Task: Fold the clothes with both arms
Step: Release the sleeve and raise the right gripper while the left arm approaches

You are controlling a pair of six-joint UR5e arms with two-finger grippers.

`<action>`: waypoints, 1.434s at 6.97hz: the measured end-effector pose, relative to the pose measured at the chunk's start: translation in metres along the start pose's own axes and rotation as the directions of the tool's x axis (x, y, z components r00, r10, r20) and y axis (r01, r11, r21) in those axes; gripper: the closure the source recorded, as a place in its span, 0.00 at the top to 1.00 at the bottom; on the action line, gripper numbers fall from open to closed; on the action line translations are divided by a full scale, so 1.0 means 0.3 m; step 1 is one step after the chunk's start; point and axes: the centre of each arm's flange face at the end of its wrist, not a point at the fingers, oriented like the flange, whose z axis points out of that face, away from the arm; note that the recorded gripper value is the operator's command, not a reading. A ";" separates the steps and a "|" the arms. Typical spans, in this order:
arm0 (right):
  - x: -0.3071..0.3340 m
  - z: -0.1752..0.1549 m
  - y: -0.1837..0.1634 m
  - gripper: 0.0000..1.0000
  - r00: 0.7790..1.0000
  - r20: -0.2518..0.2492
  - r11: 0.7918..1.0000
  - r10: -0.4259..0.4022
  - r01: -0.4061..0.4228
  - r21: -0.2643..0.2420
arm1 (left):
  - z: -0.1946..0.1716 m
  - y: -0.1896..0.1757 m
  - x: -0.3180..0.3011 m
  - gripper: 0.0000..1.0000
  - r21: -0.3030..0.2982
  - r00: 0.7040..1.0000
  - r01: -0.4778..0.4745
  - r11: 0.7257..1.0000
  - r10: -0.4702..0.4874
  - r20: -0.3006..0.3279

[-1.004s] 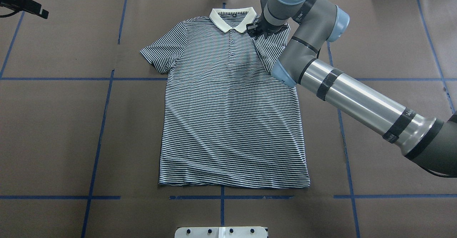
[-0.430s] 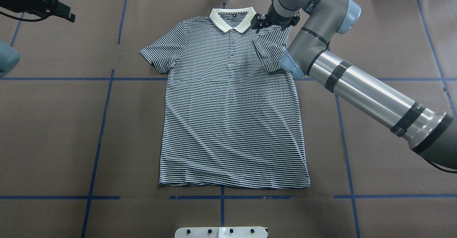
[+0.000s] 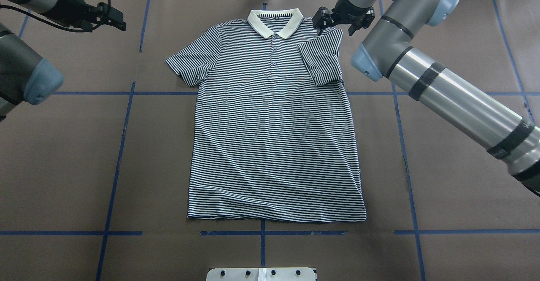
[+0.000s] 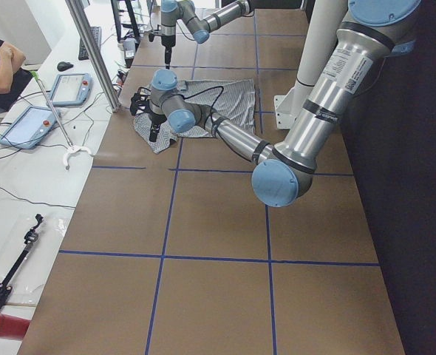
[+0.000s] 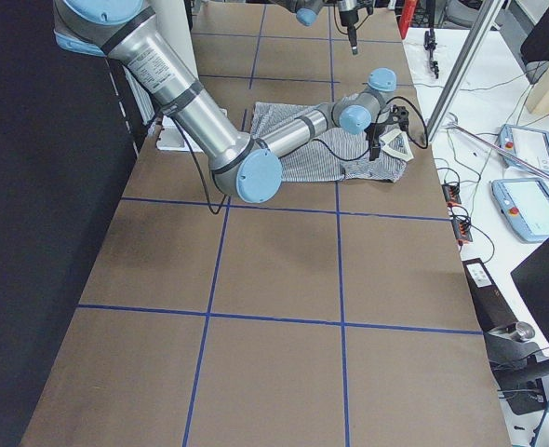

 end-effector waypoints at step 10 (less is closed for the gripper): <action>0.125 -0.156 0.167 1.00 0.998 -0.032 0.997 -0.055 0.053 -0.052 | 0.576 0.153 0.140 0.91 0.140 0.983 0.026 0.990 -0.051 0.175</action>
